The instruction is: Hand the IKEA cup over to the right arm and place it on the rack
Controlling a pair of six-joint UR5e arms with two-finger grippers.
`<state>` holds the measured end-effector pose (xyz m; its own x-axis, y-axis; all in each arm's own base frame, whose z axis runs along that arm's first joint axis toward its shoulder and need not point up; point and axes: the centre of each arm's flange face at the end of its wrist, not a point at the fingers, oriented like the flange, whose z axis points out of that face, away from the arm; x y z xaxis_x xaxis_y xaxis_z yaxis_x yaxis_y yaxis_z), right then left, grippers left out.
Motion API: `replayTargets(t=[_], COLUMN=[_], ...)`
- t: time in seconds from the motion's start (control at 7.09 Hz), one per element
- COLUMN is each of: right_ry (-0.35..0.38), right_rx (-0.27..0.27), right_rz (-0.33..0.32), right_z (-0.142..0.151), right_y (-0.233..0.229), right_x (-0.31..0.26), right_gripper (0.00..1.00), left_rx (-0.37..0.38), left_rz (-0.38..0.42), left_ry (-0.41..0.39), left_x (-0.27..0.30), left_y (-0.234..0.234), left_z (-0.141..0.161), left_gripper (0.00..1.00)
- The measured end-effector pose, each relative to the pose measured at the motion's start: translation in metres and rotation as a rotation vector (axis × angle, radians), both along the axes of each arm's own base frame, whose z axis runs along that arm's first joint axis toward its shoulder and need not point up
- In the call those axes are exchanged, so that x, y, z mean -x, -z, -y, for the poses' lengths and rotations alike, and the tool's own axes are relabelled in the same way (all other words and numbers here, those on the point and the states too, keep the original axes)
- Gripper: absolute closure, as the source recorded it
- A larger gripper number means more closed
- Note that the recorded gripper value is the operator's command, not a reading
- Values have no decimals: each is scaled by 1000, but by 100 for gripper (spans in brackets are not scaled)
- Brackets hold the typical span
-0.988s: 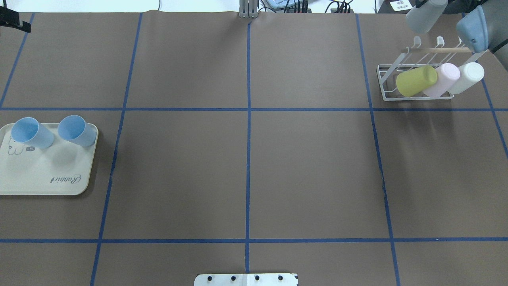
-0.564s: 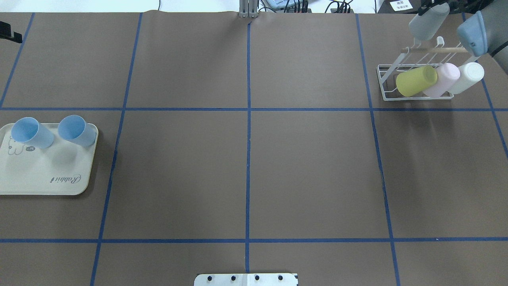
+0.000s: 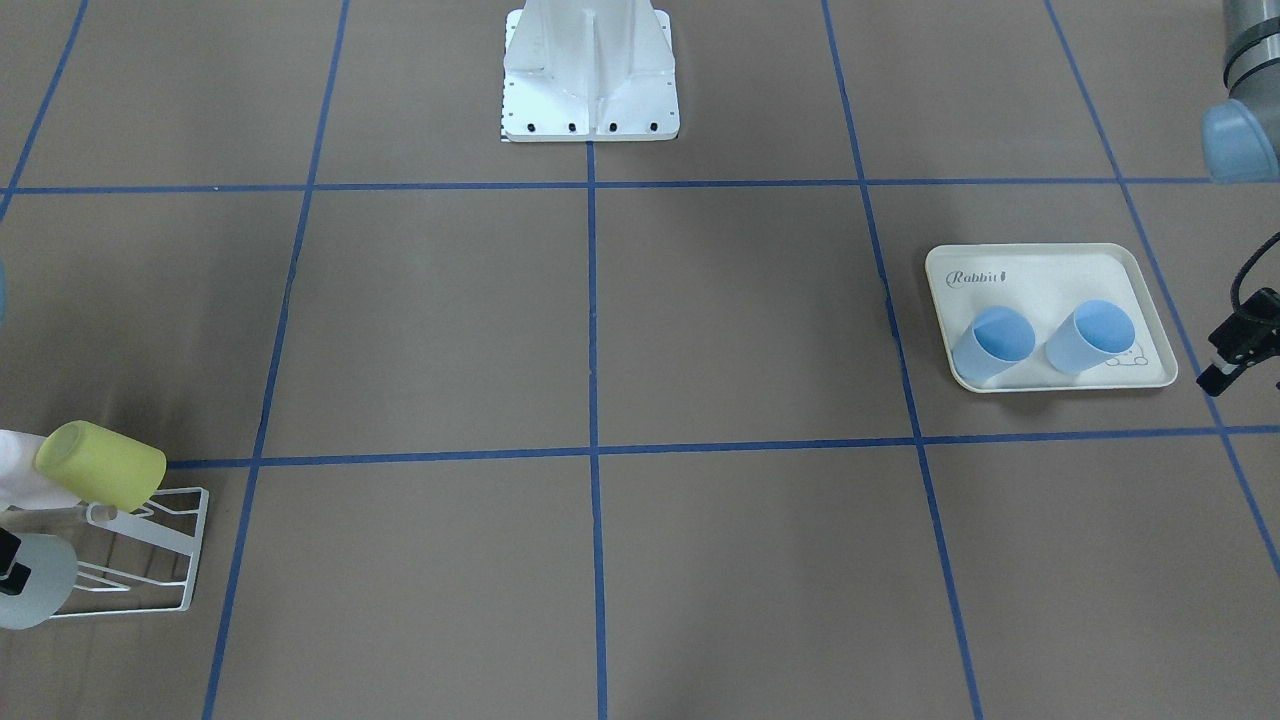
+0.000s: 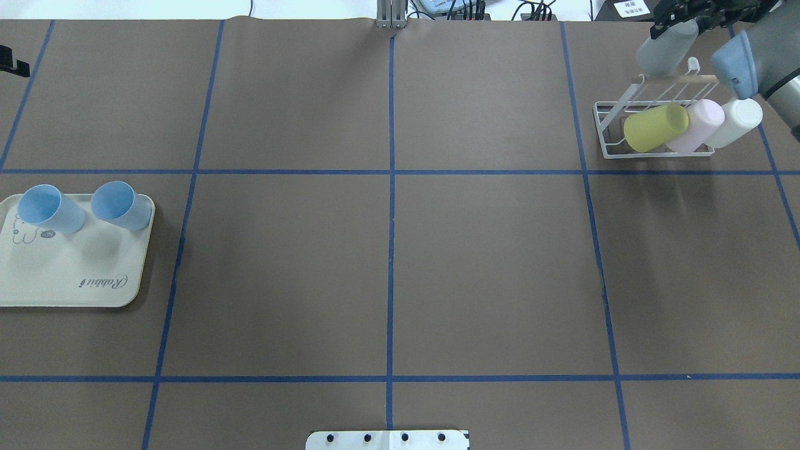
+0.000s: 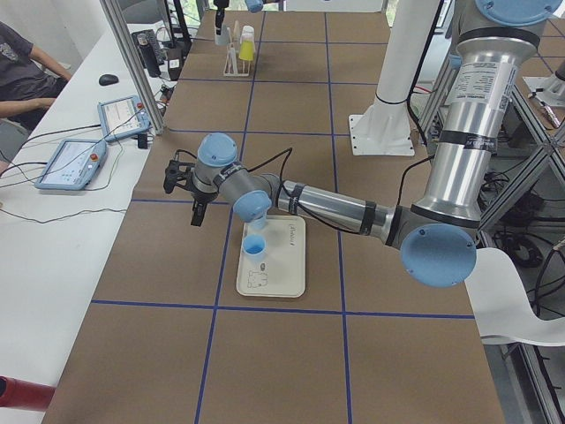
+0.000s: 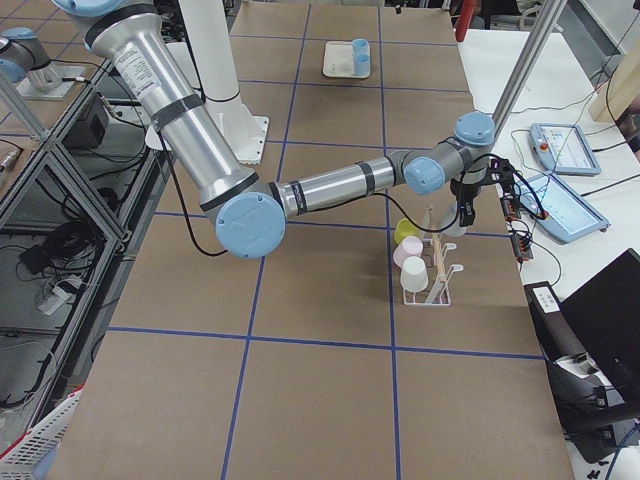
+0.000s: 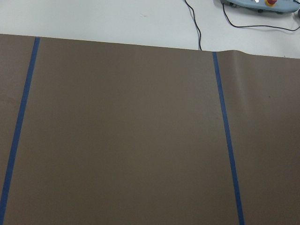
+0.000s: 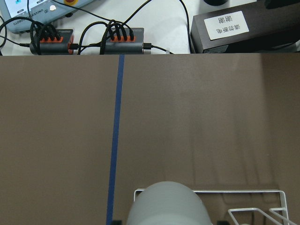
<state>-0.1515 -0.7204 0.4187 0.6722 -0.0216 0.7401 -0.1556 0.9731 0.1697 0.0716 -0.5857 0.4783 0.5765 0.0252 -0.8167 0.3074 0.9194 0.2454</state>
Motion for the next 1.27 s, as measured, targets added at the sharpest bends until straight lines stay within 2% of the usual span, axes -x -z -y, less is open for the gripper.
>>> replayTargets(t=[0.14, 0.42, 0.56, 0.99, 1.27], right_ry=[6, 20, 25, 25, 18], right_rx=[3, 10, 11, -5, -24], right_rz=[-2, -4, -5, 4, 31], right_z=[-2, -5, -6, -2, 6], right_y=[-3, -8, -9, 6, 31], right_x=[4, 13, 16, 20, 10], right_gripper=[53, 5, 2, 1, 1], left_rx=[14, 78, 116, 219, 259], left_rz=[3, 22, 34, 71, 84], left_ry=[-1, -13, -29, -102, -132], left_x=[0, -6, -12, -40, -47], left_y=[-3, -19, -37, -95, -117], left_z=[-1, -6, -16, -62, -85], left_gripper=[0, 0, 0, 1, 7])
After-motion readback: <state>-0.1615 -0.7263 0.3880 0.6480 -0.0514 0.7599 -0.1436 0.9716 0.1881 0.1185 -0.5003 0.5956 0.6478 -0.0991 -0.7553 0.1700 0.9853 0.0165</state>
